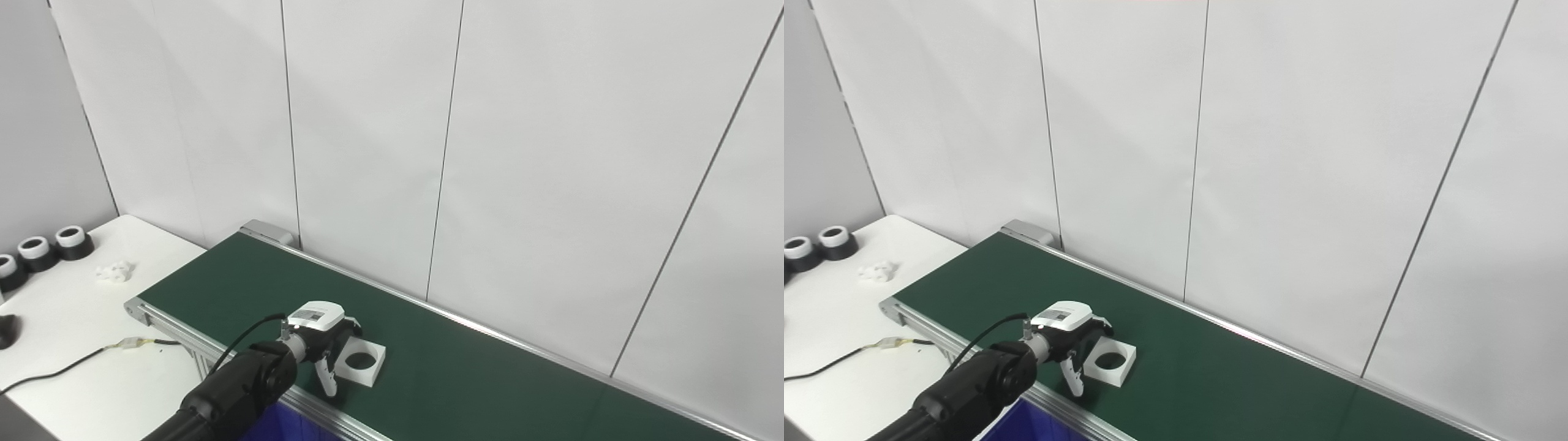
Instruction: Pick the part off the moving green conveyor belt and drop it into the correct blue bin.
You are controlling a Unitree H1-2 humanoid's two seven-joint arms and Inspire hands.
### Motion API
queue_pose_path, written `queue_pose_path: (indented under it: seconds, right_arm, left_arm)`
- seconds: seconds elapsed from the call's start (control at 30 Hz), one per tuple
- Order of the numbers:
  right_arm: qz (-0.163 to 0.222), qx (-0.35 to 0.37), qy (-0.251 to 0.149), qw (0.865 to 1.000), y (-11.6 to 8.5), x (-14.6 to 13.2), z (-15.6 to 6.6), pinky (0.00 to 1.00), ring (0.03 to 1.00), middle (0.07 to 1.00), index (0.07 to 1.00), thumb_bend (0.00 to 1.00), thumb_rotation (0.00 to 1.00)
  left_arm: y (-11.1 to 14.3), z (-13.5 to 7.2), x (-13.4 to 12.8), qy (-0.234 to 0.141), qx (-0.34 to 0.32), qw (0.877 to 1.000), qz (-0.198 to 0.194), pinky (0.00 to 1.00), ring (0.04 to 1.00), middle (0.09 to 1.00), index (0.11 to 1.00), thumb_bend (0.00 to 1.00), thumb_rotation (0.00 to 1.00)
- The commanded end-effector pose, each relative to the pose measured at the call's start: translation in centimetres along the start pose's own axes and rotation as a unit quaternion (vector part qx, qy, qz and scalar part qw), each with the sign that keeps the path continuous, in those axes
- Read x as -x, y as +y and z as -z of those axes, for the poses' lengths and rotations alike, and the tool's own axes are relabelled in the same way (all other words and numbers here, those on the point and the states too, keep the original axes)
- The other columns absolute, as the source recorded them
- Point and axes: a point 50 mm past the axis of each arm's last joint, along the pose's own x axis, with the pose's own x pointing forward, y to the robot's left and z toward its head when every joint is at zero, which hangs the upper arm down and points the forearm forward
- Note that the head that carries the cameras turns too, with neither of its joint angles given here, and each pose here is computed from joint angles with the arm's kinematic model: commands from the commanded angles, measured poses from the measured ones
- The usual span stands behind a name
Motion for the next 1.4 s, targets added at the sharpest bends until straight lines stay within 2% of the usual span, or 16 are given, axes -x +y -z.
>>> queue_pose_path:
  seconds: [0.0, 0.33, 0.63, 0.73, 0.87, 1.0, 1.07, 1.13, 1.17, 1.27, 1.37]
  right_arm:
    - [0.004, -0.002, -0.046, 0.999, 0.0, -0.4, -1.3, 0.73, 0.772, 0.812, 0.885, 0.56, 0.59]
    - [0.005, -0.004, -0.048, 0.999, 0.2, -0.4, -1.5, 0.73, 0.775, 0.811, 0.879, 0.56, 0.58]
    - [0.007, -0.003, -0.049, 0.999, 0.4, -0.4, -1.5, 0.72, 0.763, 0.805, 0.876, 0.59, 0.62]
    - [0.008, -0.002, -0.049, 0.999, 0.4, -0.4, -1.5, 0.72, 0.763, 0.805, 0.875, 0.58, 0.6]
    - [0.009, -0.006, -0.05, 0.999, 0.6, -0.5, -1.6, 0.72, 0.767, 0.808, 0.877, 0.58, 0.59]
    - [0.01, -0.008, -0.051, 0.999, 0.7, -0.4, -1.7, 0.73, 0.773, 0.81, 0.876, 0.58, 0.6]
    - [0.011, -0.007, -0.053, 0.999, 0.7, -0.4, -1.8, 0.72, 0.771, 0.808, 0.875, 0.58, 0.59]
    - [0.011, -0.007, -0.054, 0.998, 0.8, -0.4, -1.9, 0.72, 0.77, 0.805, 0.875, 0.59, 0.6]
    - [0.012, -0.006, -0.055, 0.998, 0.8, -0.5, -1.9, 0.71, 0.77, 0.806, 0.875, 0.6, 0.61]
    - [0.013, -0.007, -0.055, 0.998, 0.9, -0.5, -2.0, 0.71, 0.768, 0.803, 0.875, 0.59, 0.61]
    - [0.015, -0.008, -0.056, 0.998, 1.0, -0.5, -2.0, 0.71, 0.762, 0.799, 0.872, 0.61, 0.6]
  left_arm:
    - [2.7, 0.0, -1.0, -0.002, -0.02, 0.999, -0.042, 0.83, 0.854, 0.864, 0.814, 0.93, 0.02]
    - [0.6, -1.8, -2.8, 0.001, -0.034, 0.999, -0.021, 0.83, 0.852, 0.869, 0.821, 0.9, 0.05]
    - [-0.6, -3.8, -3.8, -0.005, -0.027, 1.0, -0.014, 0.82, 0.814, 0.828, 0.791, 0.9, 0.08]
    - [-0.5, -4.9, -4.1, -0.019, -0.022, 1.0, -0.005, 0.81, 0.802, 0.817, 0.795, 0.93, 0.09]
    - [-0.5, -5.8, -4.3, -0.034, -0.011, 0.999, 0.003, 0.81, 0.805, 0.818, 0.783, 0.92, 0.08]
    - [-0.8, -6.4, -4.2, -0.048, -0.002, 0.999, 0.012, 0.82, 0.786, 0.763, 0.716, 0.9, 0.04]
    - [-1.2, -6.8, -4.0, -0.067, -0.003, 0.998, 0.017, 0.82, 0.766, 0.73, 0.681, 0.89, 0.03]
    - [-1.7, -7.2, -3.9, -0.086, -0.006, 0.996, 0.023, 0.82, 0.703, 0.654, 0.571, 0.7, 0.03]
    - [-2.0, -7.4, -3.9, -0.093, -0.008, 0.995, 0.025, 0.8, 0.653, 0.585, 0.497, 0.59, 0.01]
    - [-2.8, -8.0, -3.7, -0.107, -0.007, 0.994, 0.029, 0.76, 0.591, 0.527, 0.457, 0.53, 0.0]
    - [-3.4, -8.5, -3.5, -0.122, -0.02, 0.992, 0.034, 0.74, 0.583, 0.525, 0.456, 0.52, 0.0]
